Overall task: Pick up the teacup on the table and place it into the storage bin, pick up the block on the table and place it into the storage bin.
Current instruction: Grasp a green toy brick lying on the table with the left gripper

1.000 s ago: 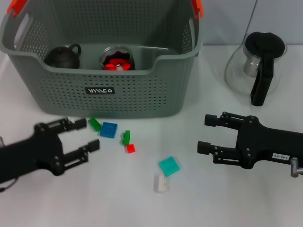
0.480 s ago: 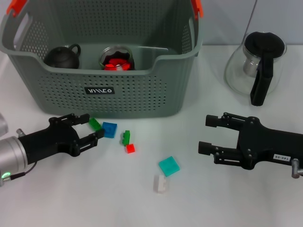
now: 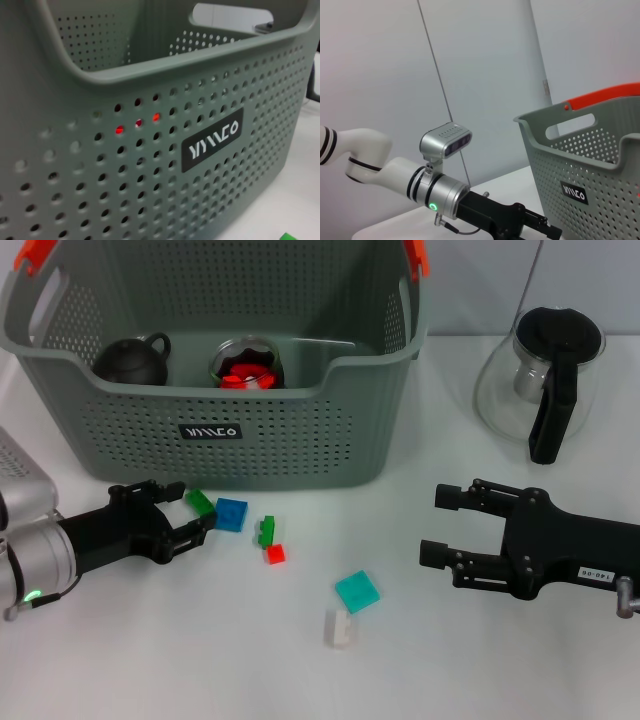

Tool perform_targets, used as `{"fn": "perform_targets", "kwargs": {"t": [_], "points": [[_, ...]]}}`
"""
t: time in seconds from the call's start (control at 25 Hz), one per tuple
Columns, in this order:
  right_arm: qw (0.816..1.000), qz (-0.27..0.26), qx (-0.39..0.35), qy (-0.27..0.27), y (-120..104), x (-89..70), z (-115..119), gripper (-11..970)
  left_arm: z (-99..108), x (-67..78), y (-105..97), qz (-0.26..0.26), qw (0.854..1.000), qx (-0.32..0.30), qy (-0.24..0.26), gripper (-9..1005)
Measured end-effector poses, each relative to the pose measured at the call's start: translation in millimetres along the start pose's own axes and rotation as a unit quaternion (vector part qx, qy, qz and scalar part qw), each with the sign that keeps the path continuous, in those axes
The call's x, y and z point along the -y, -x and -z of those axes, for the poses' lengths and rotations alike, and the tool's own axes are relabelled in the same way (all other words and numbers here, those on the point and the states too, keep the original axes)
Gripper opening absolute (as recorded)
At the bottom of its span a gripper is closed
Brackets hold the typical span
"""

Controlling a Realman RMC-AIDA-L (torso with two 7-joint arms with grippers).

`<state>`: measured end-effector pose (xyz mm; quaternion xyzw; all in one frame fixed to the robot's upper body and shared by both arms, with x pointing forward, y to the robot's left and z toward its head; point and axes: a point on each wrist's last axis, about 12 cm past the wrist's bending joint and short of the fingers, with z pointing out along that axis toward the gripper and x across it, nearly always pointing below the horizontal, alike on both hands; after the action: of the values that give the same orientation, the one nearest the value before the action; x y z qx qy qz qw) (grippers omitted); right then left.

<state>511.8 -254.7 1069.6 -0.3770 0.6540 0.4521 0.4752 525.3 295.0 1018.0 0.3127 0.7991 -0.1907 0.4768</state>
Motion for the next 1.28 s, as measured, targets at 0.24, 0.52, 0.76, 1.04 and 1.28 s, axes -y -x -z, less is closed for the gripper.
{"fn": "perform_targets", "kwargs": {"t": [0.24, 0.52, 0.76, 1.04, 1.28], "points": [[1.000, 0.000, 0.000, 0.000, 0, 0.0, 0, 822, -6, -2.6, 2, -0.005, 1.000, -0.009, 0.010, 611], [1.000, 0.000, -0.001, 0.000, 0, -0.1, 0, 821, -15, -3.1, 5, -0.008, 1.000, -0.017, 0.015, 610], [1.000, -0.001, -0.002, 0.000, -1, -0.4, 0, 821, -20, -1.8, 5, -0.021, 0.999, -0.032, 0.012, 609], [1.000, -0.004, -0.002, -0.001, -1, -0.3, 2, 822, -16, 5.3, 2, -0.016, 1.000, -0.024, -0.011, 609], [1.000, -0.007, -0.002, -0.002, 0, 0.2, 3, 822, 1, 19.3, 2, -0.021, 0.997, 0.008, -0.079, 608]]}}
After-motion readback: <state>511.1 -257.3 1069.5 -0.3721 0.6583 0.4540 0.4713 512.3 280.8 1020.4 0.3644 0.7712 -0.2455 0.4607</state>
